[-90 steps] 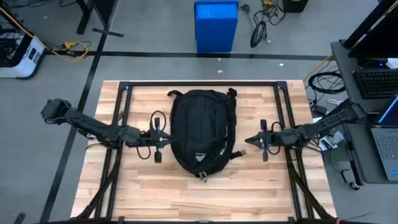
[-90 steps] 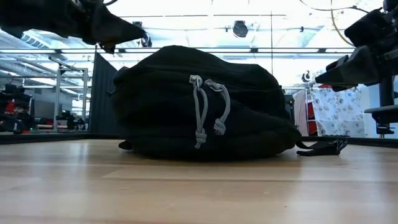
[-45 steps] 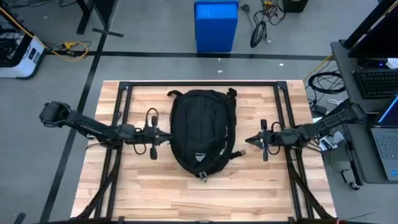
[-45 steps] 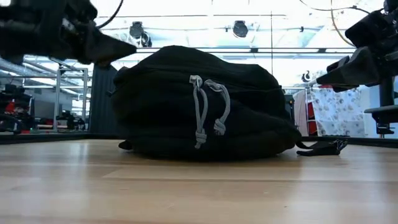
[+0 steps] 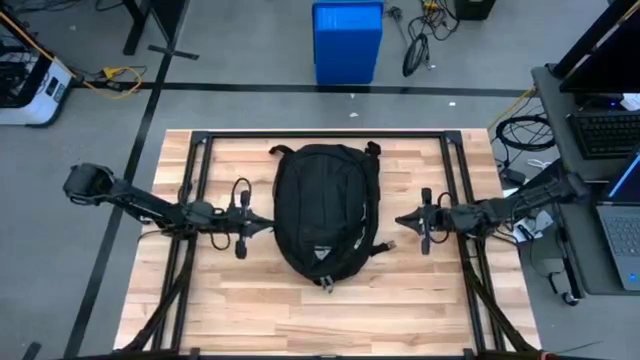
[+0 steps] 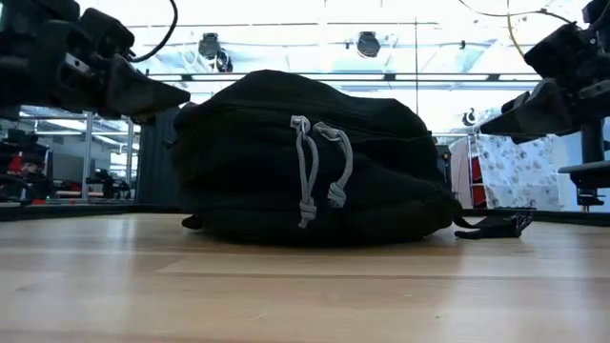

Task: Unpack backpack
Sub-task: Return to Home Position

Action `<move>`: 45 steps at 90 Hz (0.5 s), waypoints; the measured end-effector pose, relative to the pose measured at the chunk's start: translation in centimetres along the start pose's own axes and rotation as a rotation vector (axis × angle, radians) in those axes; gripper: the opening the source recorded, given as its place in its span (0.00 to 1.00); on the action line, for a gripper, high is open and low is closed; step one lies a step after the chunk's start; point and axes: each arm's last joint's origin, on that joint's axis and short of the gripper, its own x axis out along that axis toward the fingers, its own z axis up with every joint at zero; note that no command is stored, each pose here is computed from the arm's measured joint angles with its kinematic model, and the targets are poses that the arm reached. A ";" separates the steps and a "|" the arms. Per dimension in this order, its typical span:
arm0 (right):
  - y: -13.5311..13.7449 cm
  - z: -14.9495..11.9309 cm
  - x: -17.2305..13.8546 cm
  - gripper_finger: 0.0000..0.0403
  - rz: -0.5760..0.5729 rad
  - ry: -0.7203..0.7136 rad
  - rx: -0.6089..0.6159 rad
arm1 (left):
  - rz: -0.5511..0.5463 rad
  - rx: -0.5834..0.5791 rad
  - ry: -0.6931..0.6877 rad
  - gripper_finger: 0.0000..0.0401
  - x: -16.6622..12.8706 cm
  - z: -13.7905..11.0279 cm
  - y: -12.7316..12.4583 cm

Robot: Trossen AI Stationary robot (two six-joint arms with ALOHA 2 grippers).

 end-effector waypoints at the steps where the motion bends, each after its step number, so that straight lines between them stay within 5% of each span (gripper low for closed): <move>1: 0.0 0.0 0.0 0.00 -0.001 0.001 0.000 | 0.001 0.001 -0.001 0.00 0.0 0.0 0.0; 45: -0.2 0.6 -0.7 0.00 0.034 -0.078 -0.006 | 0.016 -0.033 0.000 0.00 -1.9 1.0 0.4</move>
